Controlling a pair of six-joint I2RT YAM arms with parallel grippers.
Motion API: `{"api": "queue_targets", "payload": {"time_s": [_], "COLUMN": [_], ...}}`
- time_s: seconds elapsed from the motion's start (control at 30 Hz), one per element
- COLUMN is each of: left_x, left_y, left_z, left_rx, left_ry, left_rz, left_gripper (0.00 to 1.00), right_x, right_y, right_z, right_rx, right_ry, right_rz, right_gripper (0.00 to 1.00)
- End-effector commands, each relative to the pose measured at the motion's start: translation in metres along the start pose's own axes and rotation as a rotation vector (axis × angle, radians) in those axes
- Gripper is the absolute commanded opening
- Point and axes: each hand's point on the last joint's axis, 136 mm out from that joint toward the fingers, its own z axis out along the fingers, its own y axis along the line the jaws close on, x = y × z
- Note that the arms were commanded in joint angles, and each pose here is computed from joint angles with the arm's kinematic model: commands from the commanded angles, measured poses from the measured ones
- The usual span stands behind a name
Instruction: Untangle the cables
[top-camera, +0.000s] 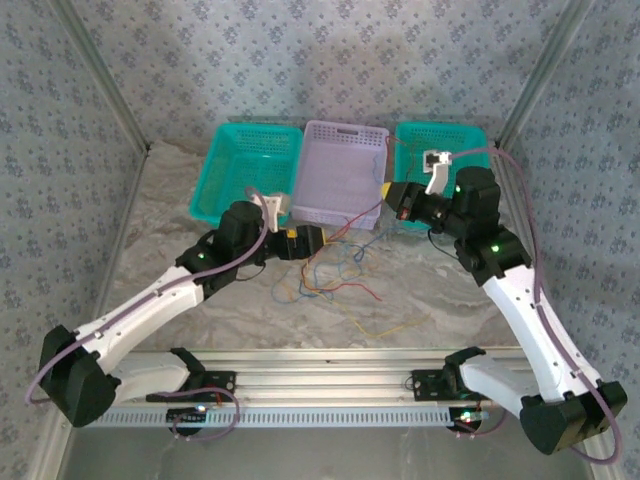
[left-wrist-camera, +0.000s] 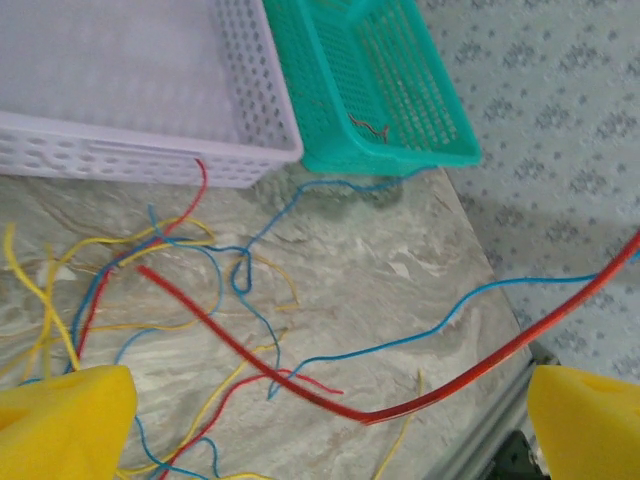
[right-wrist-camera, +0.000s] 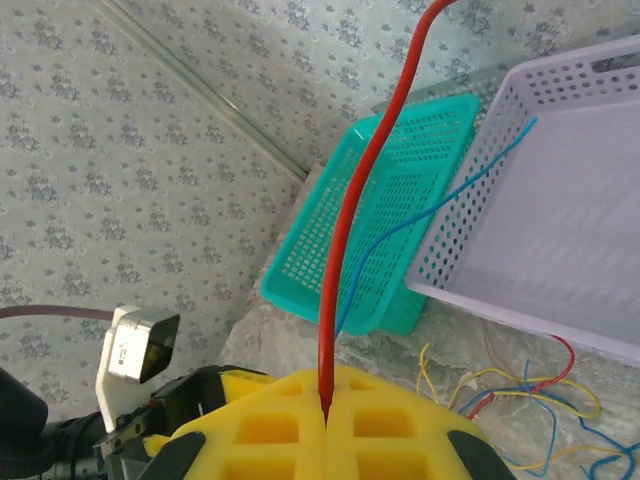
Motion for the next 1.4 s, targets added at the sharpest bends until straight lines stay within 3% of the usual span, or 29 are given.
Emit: {"api": "queue_targets", "payload": {"time_s": [0.0, 0.2, 0.47, 0.73, 0.83, 0.87, 1.37], "left_x": [-0.005, 0.01, 0.013, 0.018, 0.018, 0.017, 0.016], "left_y": [-0.038, -0.041, -0.042, -0.043, -0.043, -0.042, -0.036], "left_z": [0.001, 0.01, 0.014, 0.019, 0.019, 0.019, 0.011], "left_rx": [0.147, 0.158, 0.167, 0.179, 0.179, 0.175, 0.163], "left_ry": [0.024, 0.084, 0.092, 0.111, 0.111, 0.107, 0.043], "left_rz": [0.066, 0.109, 0.122, 0.123, 0.125, 0.125, 0.096], "left_gripper": [0.99, 0.94, 0.77, 0.29, 0.03, 0.0, 0.0], "right_x": [-0.002, 0.004, 0.02, 0.033, 0.038, 0.039, 0.072], "right_y": [0.014, 0.024, 0.03, 0.033, 0.03, 0.029, -0.009], "right_z": [0.002, 0.011, 0.027, 0.035, 0.038, 0.039, 0.052], "right_rx": [-0.059, -0.109, -0.157, -0.181, -0.177, -0.173, -0.081], "right_ry": [0.001, 0.044, 0.131, 0.185, 0.199, 0.203, 0.257], "right_rz": [-0.014, -0.012, 0.005, 0.007, 0.007, 0.008, 0.006], "right_gripper": [0.0, 0.0, 0.0, 0.0, 0.0, 0.0, 0.02]}}
